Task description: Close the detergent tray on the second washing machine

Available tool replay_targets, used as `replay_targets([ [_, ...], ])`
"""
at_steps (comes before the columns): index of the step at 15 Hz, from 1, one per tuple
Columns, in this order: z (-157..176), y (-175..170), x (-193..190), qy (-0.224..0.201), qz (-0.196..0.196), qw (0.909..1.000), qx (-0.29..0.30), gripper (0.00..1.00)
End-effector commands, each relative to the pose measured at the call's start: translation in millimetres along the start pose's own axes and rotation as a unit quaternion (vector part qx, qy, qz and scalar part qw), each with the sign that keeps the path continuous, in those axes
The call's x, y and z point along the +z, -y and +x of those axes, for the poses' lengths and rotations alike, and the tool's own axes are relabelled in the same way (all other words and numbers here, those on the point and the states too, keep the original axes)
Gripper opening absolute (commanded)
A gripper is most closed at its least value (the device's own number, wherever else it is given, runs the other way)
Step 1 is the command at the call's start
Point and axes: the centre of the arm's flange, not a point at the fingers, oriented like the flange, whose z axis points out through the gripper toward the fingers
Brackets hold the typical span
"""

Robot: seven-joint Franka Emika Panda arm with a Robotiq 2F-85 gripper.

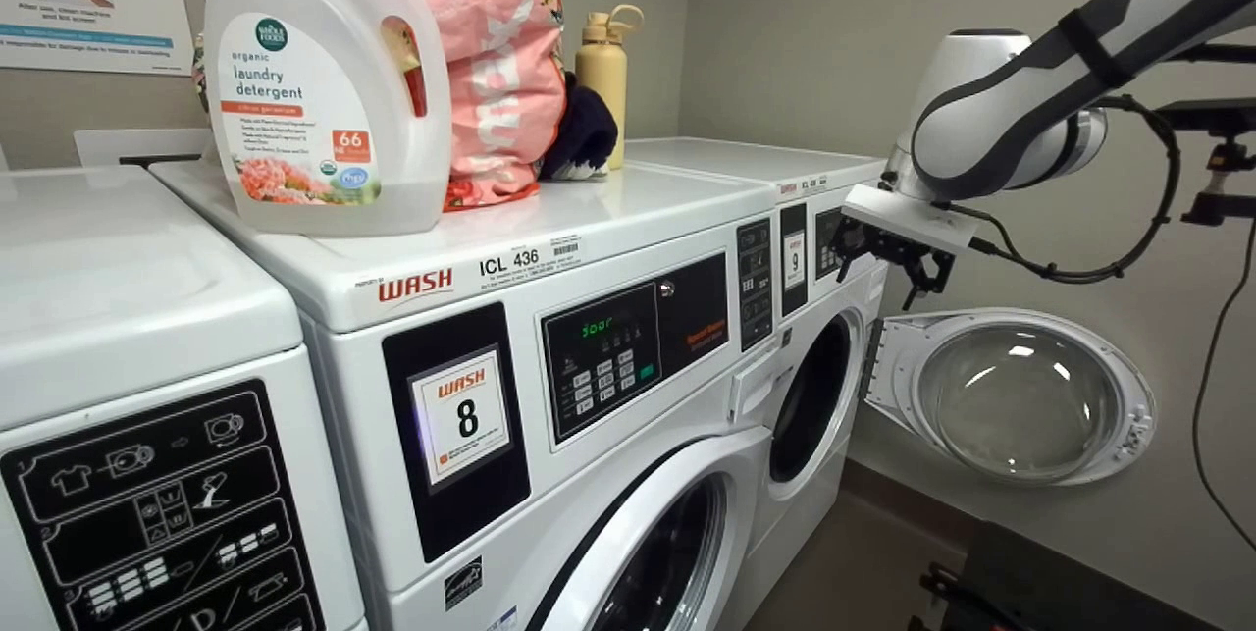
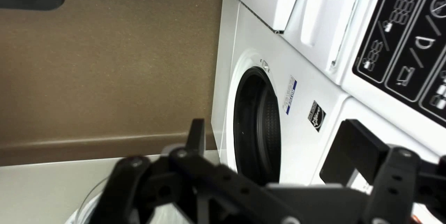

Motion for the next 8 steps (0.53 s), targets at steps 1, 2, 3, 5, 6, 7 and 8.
replay_targets([
  [1,-23,1,-50,0.001,0.017,0.9998,-0.012,1.00],
  [2,-27,5,-59,-0.001,0.018,0.9997,-0.015,1.00],
  [3,-31,8,-66,0.000,0.022,0.9996,-0.019,1.00],
  [5,-37,13,-74,0.001,0.028,0.9993,-0.023,1.00],
  [6,-41,16,-78,0.000,0.028,0.9993,-0.023,1.00],
  [7,-44,18,-80,0.002,0.030,0.9992,-0.025,1.00],
  [8,-46,18,-80,0.002,0.034,0.9991,-0.027,1.00],
])
